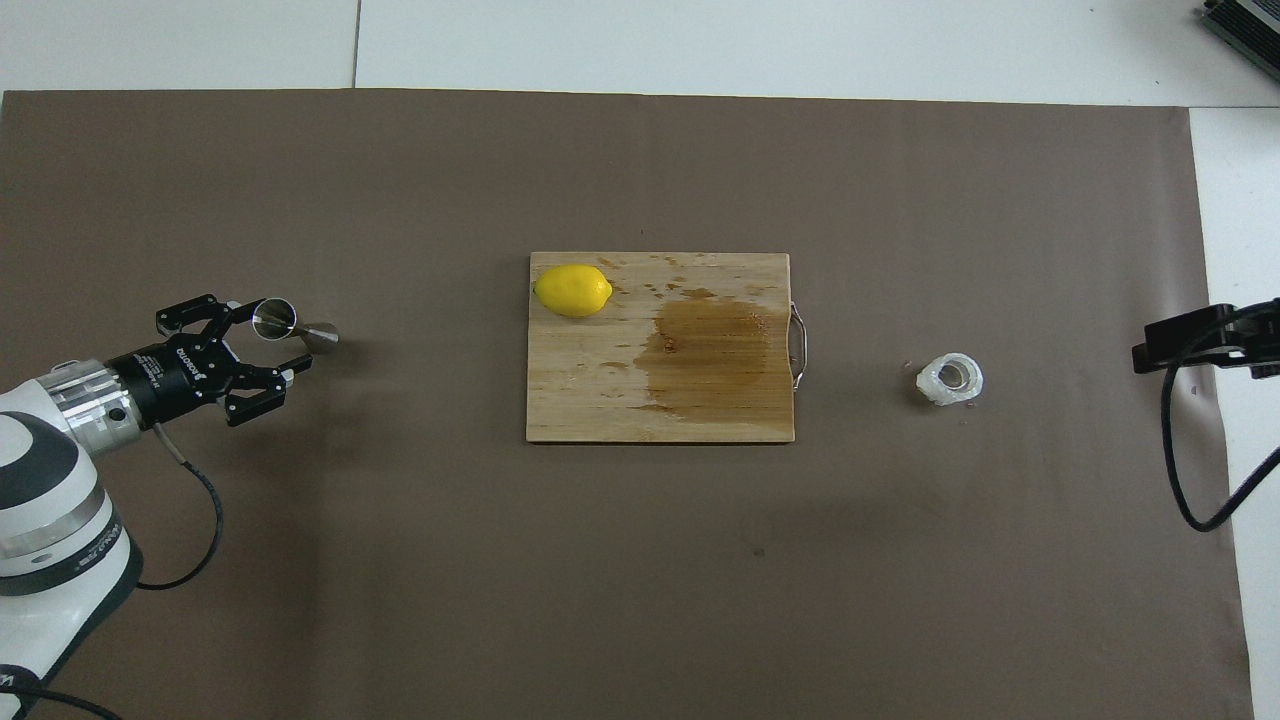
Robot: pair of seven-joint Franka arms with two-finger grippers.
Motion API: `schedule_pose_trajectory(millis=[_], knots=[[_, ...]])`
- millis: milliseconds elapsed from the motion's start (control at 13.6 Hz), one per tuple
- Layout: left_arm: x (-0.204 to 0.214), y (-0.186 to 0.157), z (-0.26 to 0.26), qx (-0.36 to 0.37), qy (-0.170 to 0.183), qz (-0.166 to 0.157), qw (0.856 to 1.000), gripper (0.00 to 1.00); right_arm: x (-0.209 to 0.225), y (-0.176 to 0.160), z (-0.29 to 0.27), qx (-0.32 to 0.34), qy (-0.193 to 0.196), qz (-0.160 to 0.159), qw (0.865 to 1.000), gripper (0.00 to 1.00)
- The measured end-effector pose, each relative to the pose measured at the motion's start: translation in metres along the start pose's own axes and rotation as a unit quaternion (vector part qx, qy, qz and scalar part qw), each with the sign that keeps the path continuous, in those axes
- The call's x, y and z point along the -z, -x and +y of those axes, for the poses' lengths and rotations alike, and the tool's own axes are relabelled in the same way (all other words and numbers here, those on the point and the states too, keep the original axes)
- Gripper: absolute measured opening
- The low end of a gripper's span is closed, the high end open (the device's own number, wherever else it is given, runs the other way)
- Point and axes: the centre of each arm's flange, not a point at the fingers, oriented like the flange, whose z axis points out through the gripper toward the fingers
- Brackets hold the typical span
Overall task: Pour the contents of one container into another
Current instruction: 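Position the left gripper fingers around the metal cup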
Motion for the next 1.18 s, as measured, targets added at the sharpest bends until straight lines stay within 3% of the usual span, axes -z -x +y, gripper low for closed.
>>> schedule_pose_trajectory(millis=[441, 588, 661, 1176], knots=[[0.0, -0.0005, -0.0002, 0.001, 0.0, 0.0, 1.0, 0.84, 0.0, 0.0, 0.0, 0.0, 0.0, 0.0, 1.0, 1.0], [0.0001, -0.0004, -0.0002, 0.0, 0.0, 0.0, 1.0, 0.79, 0.0, 0.0, 0.0, 0.0, 0.0, 0.0, 1.0, 1.0], [0.0001, -0.0003, -0.0002, -0.001, 0.001, 0.0, 1.0, 0.72, 0.0, 0.0, 0.0, 0.0, 0.0, 0.0, 1.0, 1.0], [0.0006, -0.0003, 0.0001, -0.002, 0.001, 0.0, 1.0, 0.75, 0.0, 0.0, 0.0, 0.0, 0.0, 0.0, 1.0, 1.0]])
